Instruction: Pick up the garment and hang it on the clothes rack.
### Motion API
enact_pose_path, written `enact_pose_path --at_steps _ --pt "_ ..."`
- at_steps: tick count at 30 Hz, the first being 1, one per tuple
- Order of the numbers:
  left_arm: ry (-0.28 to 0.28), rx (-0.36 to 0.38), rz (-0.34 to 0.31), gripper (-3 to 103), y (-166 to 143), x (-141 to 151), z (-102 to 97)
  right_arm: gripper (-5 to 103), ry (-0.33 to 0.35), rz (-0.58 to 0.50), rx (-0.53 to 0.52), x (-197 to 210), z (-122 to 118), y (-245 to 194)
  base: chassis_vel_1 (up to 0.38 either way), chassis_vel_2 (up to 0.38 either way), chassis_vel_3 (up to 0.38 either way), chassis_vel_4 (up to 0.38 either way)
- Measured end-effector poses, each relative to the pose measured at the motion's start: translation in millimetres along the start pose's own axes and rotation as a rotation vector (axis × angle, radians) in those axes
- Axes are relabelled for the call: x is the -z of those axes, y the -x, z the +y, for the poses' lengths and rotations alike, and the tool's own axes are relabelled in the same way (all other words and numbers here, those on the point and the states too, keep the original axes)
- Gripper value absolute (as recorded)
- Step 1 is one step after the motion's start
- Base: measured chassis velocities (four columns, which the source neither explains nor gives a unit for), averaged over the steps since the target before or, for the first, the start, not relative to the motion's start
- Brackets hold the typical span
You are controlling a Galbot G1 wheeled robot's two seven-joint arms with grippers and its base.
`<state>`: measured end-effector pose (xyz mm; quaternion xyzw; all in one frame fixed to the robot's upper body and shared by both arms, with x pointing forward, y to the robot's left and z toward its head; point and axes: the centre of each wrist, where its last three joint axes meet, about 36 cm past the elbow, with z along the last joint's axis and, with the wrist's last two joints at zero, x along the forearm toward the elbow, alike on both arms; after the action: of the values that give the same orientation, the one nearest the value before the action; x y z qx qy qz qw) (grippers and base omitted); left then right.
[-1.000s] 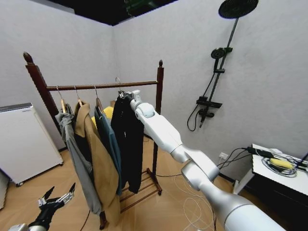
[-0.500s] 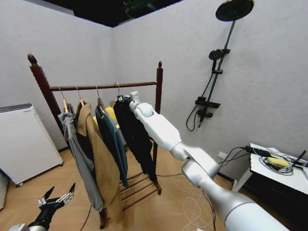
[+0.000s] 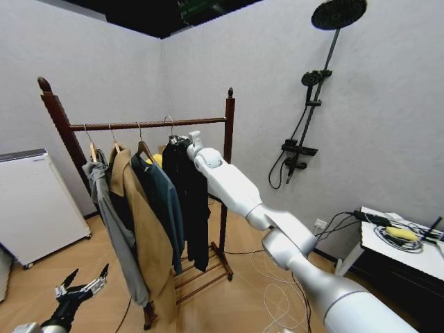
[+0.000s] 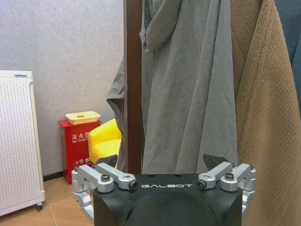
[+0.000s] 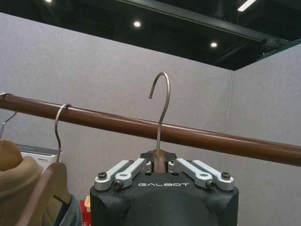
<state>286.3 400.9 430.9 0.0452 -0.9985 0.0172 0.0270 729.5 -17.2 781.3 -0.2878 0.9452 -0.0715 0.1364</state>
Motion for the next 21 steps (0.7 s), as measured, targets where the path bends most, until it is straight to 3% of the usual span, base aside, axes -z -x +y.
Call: enact_pose_path --at_steps 21 --pt "0.000 0.000 0.000 100 0 0 0.0 9 -0.003 0.037 0.044 -16 15 -2 -0.005 0.002 0.005 -0.005"
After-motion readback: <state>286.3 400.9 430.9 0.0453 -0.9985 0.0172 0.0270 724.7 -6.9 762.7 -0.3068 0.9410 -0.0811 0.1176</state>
